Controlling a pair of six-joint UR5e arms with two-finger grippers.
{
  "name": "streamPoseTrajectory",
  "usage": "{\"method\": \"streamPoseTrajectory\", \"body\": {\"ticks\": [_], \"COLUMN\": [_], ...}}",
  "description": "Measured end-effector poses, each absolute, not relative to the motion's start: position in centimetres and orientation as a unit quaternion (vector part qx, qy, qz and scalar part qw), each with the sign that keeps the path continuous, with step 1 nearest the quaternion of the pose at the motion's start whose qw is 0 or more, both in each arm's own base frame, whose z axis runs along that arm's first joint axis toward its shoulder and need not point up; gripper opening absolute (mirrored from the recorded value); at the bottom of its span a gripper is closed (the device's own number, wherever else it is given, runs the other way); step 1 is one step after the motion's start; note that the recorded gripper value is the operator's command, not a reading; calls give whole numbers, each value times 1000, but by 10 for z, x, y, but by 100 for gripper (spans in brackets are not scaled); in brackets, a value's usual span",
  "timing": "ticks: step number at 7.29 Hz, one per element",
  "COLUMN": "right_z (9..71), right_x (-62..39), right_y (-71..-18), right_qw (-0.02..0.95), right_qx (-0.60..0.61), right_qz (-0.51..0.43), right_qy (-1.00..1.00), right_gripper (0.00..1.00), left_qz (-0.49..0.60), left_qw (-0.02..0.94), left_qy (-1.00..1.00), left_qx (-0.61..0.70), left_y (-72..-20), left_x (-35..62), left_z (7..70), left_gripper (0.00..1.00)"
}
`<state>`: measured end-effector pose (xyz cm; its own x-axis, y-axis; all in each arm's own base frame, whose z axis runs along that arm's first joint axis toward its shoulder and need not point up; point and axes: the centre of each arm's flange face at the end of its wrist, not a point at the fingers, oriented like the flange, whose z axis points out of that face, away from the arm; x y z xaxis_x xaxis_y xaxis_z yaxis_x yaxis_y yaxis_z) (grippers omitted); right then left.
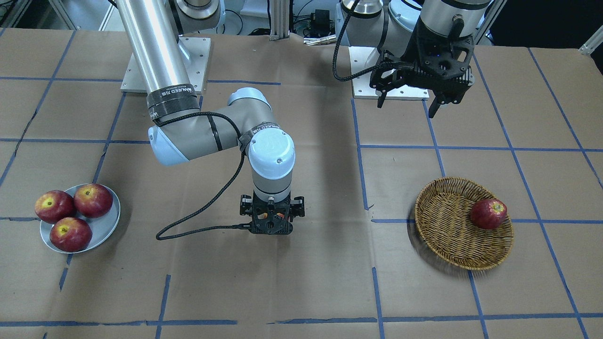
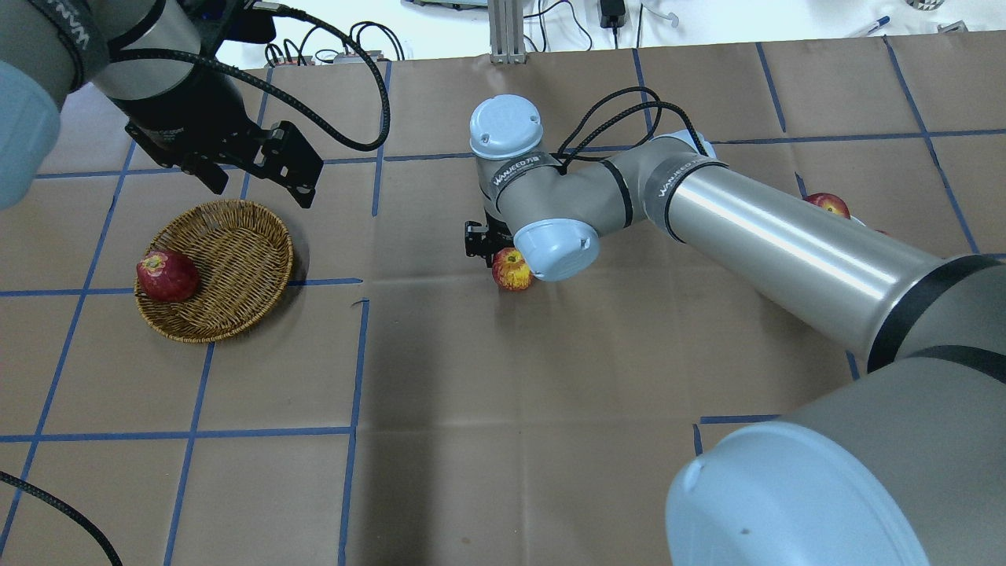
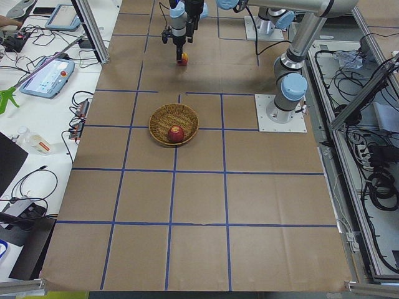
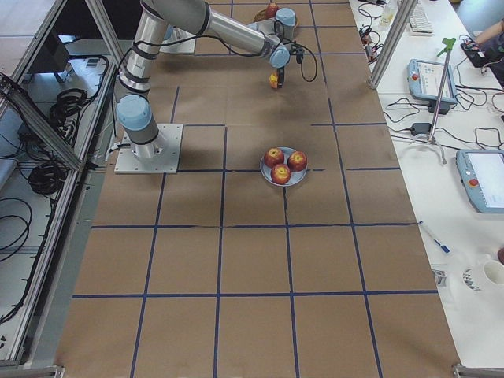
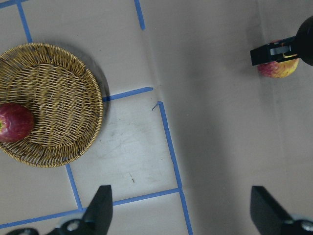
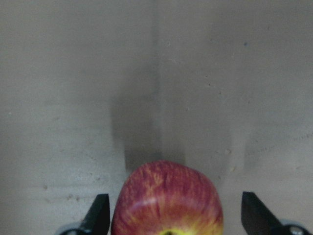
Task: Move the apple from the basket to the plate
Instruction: 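Close the right gripper on the red-yellow apple and lift it, then carry the apple with the right gripper over the white plate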
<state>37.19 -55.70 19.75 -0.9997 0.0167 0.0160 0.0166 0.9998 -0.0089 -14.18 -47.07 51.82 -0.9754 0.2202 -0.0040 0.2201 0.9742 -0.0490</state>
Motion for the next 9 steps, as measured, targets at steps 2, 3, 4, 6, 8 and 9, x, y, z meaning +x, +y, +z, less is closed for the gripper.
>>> {"method": "streamPoseTrajectory", "body": {"ticks": [2, 3, 4, 6, 8, 9], "right_z": [198, 201, 209, 262, 330, 357], "right_x": [376, 378, 378, 375, 338, 293], "right_y": [-555, -555, -558, -579, -593, -600], "right_qw": [7, 6, 4, -2, 8, 12], "right_qx": [-5, -3, -4, -6, 4, 10], "right_qz": [5, 8, 14, 35, 23, 16], "right_qy": [-1000, -1000, -1000, -999, -1000, -1000], "right_gripper": [54, 54, 55, 54, 54, 54], "left_qz": [27, 27, 27, 28, 28, 29], "left_qw": [-1, -1, -1, -1, -1, -1], "left_qy": [-993, -993, -993, -993, -993, -993], "left_qx": [-111, -112, -111, -111, -111, -111], "left_y": [-469, -469, -469, -469, -468, -467], "left_x": [-141, -141, -141, -141, -141, -141], "left_z": [520, 521, 521, 522, 522, 523], "left_gripper": [100, 100, 100, 100, 100, 100]}}
